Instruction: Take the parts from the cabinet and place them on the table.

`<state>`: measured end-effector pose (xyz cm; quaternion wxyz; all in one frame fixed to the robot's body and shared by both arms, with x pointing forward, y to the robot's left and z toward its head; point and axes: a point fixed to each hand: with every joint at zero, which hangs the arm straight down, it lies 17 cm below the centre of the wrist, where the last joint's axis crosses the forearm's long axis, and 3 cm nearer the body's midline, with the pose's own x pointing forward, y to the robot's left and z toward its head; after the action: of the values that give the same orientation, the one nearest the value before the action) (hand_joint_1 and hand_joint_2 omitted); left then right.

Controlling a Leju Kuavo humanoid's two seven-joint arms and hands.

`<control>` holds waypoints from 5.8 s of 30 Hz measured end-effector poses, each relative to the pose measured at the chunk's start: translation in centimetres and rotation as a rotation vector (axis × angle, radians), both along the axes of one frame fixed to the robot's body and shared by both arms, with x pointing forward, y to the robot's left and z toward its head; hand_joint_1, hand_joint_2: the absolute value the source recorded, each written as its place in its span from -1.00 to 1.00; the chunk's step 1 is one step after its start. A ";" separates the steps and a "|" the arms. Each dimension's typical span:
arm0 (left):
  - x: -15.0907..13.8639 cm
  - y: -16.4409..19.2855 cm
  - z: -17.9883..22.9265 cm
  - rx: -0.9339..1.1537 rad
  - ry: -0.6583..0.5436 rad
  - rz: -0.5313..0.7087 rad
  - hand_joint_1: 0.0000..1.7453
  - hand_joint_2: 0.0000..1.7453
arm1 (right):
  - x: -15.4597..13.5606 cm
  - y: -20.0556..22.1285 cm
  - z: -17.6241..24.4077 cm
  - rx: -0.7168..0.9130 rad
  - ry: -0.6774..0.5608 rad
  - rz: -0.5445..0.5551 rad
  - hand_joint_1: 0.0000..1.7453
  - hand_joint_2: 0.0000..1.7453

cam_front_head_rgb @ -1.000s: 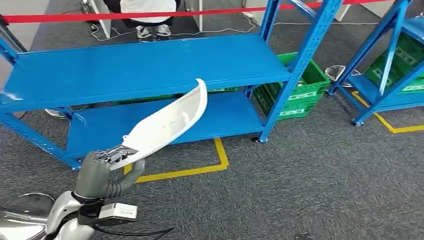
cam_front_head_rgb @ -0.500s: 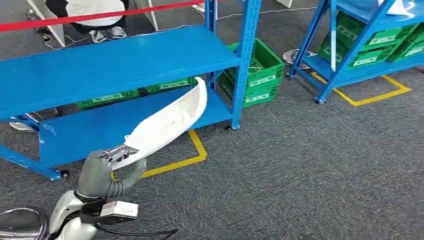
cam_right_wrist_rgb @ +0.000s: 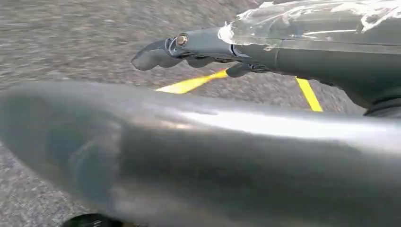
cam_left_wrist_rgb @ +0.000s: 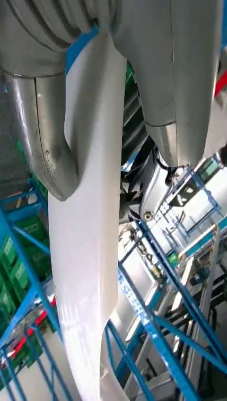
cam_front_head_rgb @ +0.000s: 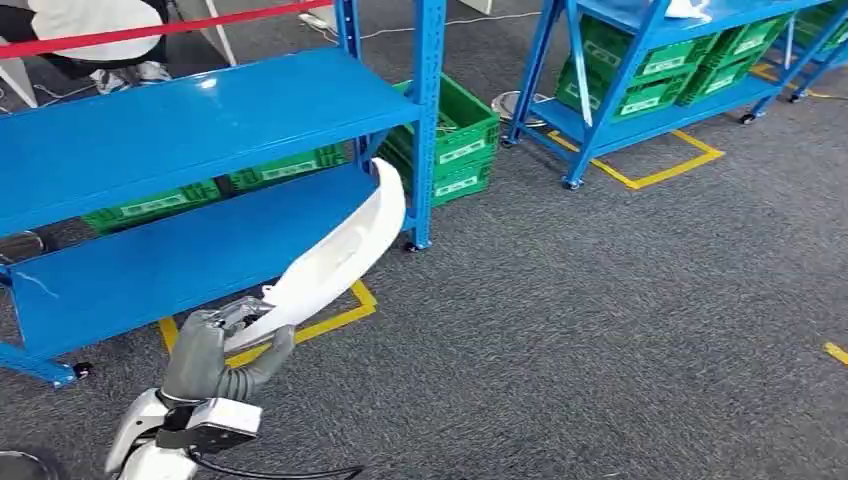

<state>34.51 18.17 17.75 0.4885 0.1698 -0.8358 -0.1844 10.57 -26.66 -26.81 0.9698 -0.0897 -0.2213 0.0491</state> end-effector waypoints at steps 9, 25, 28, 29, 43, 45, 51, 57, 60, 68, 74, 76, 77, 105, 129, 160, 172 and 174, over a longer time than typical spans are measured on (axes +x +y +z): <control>0.7 -0.9 1.1 -0.031 -0.017 -0.005 1.00 1.00 | -0.1 0.0 0.0 0.010 0.003 -0.046 -1.00 -1.00; 0.8 -0.6 0.4 -0.017 -0.003 0.001 1.00 1.00 | 0.3 1.0 0.2 0.032 -0.028 -0.031 -1.00 -1.00; 0.8 -0.3 0.3 -0.014 -0.001 0.008 1.00 1.00 | 0.6 1.2 0.3 0.033 -0.026 -0.026 -1.00 -1.00; 0.8 0.0 0.2 -0.013 0.001 0.013 1.00 1.00 | 0.4 1.2 0.2 0.031 -0.015 -0.022 -1.00 -1.00; 0.1 1.7 -0.7 -0.023 0.006 0.037 1.00 1.00 | 1.2 0.8 0.5 -0.017 -0.052 -0.021 -1.00 -1.00; -0.1 1.8 -0.7 -0.028 -0.003 0.032 1.00 1.00 | 1.2 0.8 0.6 -0.013 -0.057 -0.031 -1.00 -1.00; -0.2 1.6 -0.7 -0.044 0.004 0.013 1.00 1.00 | 1.5 1.1 0.6 0.011 -0.061 -0.044 -1.00 -1.00; 0.2 0.5 -0.2 -0.060 0.003 -0.024 1.00 1.00 | 0.8 1.2 0.5 0.043 -0.048 -0.092 -1.00 -1.00; 1.2 -1.3 -0.1 -0.056 0.009 -0.049 1.00 1.00 | 0.8 0.7 0.4 0.051 -0.043 -0.136 -1.00 -1.00; 2.5 -6.0 1.8 -0.077 -0.021 -0.132 1.00 1.00 | 0.7 -0.8 0.4 0.043 -0.047 -0.212 -1.00 -1.00; 2.7 -6.6 1.8 -0.077 -0.014 -0.146 1.00 1.00 | 0.6 -1.3 0.4 0.041 -0.050 -0.226 -1.00 -1.00; 2.7 -6.8 1.6 -0.077 -0.006 -0.149 1.00 1.00 | 0.5 -1.3 0.3 0.042 -0.047 -0.223 -1.00 -1.00; 2.7 -6.8 1.5 -0.078 -0.005 -0.150 1.00 1.00 | 0.4 -1.3 0.3 0.042 -0.046 -0.224 -1.00 -1.00; 2.0 -5.9 0.7 -0.110 0.029 -0.143 1.00 1.00 | 0.8 -1.2 0.4 0.035 -0.046 -0.175 -1.00 -1.00; -0.1 0.6 -0.5 -0.114 0.029 -0.031 1.00 1.00 | 1.2 1.3 0.5 0.051 -0.046 -0.074 -1.00 -1.00; -0.4 2.9 -1.0 -0.100 0.030 0.005 1.00 1.00 | 1.4 2.2 0.6 0.069 -0.047 -0.045 -1.00 -1.00; -0.4 2.8 -0.8 -0.093 0.018 -0.012 1.00 1.00 | 1.7 2.5 0.6 0.080 -0.049 -0.032 -1.00 -1.00; -0.4 2.7 -0.8 -0.093 0.017 -0.013 1.00 1.00 | 1.7 2.5 0.6 0.082 -0.048 -0.031 -1.00 -1.00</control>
<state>34.11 20.87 16.97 0.5017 0.1399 -0.8404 -0.1498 12.26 -24.15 -26.19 0.9677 -0.0544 -0.2449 0.0228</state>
